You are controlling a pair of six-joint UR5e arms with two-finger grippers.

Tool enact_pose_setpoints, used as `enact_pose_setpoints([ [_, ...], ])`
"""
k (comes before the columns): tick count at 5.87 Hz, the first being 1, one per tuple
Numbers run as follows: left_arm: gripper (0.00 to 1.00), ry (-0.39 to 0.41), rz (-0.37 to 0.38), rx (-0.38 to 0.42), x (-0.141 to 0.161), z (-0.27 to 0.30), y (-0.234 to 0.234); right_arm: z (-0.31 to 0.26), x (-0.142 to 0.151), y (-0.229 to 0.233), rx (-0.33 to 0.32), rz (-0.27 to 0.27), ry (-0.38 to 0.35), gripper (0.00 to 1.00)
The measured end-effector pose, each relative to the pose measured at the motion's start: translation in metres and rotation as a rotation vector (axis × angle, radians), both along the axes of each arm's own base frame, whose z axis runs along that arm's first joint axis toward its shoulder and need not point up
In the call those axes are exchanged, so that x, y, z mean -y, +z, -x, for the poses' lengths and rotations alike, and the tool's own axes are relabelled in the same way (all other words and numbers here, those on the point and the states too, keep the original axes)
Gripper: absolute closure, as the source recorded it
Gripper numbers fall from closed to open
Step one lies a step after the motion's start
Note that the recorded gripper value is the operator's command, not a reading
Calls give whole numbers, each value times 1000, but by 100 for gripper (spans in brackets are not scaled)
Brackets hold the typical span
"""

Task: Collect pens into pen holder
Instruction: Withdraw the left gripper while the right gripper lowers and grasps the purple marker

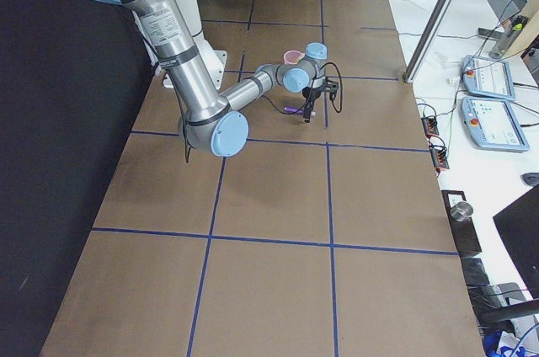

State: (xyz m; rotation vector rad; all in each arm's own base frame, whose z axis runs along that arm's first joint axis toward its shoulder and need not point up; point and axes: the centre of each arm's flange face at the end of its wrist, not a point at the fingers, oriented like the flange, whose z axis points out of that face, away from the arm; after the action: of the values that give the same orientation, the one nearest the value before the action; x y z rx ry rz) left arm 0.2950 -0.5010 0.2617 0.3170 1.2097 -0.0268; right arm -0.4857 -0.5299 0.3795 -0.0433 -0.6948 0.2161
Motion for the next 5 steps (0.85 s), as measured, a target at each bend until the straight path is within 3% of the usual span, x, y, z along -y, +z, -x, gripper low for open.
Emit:
enact_pose_setpoints([
  [2, 0, 0, 0, 0, 0, 0, 0, 1, 1, -4, 6, 0, 1, 5],
  [3, 0, 0, 0, 0, 0, 0, 1, 1, 0, -6, 11, 1, 1, 15],
  [5, 0, 0, 1, 2, 0, 0, 2, 2, -2, -9, 19, 7, -2, 56],
])
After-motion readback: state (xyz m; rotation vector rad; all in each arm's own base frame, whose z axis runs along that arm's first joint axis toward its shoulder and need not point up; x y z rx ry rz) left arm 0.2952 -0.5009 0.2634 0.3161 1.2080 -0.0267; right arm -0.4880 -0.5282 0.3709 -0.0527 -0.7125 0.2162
